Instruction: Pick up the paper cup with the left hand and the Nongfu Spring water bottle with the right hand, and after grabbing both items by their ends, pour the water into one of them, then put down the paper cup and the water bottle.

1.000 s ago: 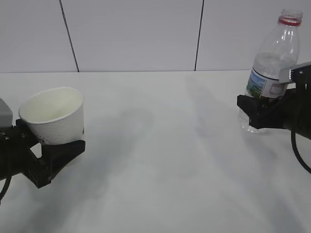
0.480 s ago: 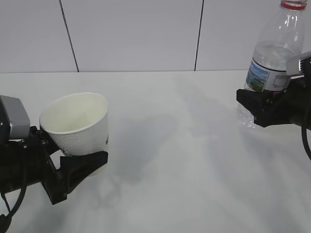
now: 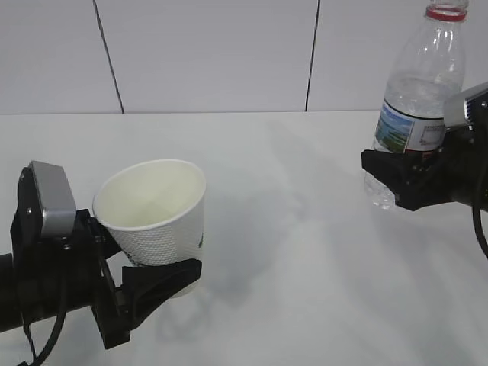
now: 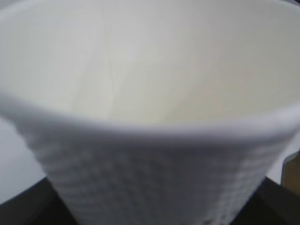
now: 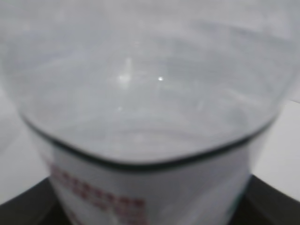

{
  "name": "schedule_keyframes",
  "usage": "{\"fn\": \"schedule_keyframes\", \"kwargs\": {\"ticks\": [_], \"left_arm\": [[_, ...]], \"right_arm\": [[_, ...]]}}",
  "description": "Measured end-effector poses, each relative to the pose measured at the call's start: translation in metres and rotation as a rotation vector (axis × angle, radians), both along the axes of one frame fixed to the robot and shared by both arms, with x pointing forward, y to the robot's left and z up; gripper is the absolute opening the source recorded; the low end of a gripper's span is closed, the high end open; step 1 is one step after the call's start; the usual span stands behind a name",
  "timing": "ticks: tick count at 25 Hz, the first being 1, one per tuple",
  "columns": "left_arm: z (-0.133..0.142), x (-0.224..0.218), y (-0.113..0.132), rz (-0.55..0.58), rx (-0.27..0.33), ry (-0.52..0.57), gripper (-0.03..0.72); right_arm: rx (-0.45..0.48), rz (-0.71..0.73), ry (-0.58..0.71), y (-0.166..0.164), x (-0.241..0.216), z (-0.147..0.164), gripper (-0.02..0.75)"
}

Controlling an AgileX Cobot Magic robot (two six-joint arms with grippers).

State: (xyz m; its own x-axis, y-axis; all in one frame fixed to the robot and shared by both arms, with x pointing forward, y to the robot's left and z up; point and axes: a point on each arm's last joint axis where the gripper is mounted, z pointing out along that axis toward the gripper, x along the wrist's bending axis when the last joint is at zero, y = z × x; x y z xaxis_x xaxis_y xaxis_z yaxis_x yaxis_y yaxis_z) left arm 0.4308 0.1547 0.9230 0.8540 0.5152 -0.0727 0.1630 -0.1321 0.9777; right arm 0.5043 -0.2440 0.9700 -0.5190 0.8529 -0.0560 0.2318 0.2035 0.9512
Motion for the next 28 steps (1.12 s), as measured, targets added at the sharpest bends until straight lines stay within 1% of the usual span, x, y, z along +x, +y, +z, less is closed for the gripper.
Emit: {"fn": "schedule_keyframes", "kwargs": {"ticks": [3,6,8,12,15,19,28], "left_arm": [[0.000,-0.003,-0.005,-0.010,-0.003,0.004,0.587],[0.000,-0.003,-0.011,-0.028,0.017,0.004,0.587],[0.002,0.000,-0.018,-0.043,0.035,-0.006,0.587],[0.010,0.007,-0.035,-0.079,0.049,-0.040,0.587],[0.013,0.011,-0.046,-0.098,0.046,-0.039,0.587],[0.008,0.012,-0.059,-0.128,0.052,-0.018,0.587],[0.002,0.009,-0.090,-0.209,0.037,-0.005,0.587]], "right_arm": [[-0.003,0.006,0.001,0.000,0.000,0.000,0.510],[-0.009,0.013,0.001,0.001,-0.001,0.000,0.510],[-0.011,0.016,0.001,0.001,-0.001,-0.001,0.510],[-0.011,0.017,0.001,0.001,-0.001,-0.001,0.510],[-0.012,0.019,0.001,0.001,-0.001,-0.001,0.510],[-0.021,0.030,0.001,0.002,-0.001,-0.001,0.510],[-0.025,0.037,0.002,0.002,-0.002,-0.001,0.510]]}}
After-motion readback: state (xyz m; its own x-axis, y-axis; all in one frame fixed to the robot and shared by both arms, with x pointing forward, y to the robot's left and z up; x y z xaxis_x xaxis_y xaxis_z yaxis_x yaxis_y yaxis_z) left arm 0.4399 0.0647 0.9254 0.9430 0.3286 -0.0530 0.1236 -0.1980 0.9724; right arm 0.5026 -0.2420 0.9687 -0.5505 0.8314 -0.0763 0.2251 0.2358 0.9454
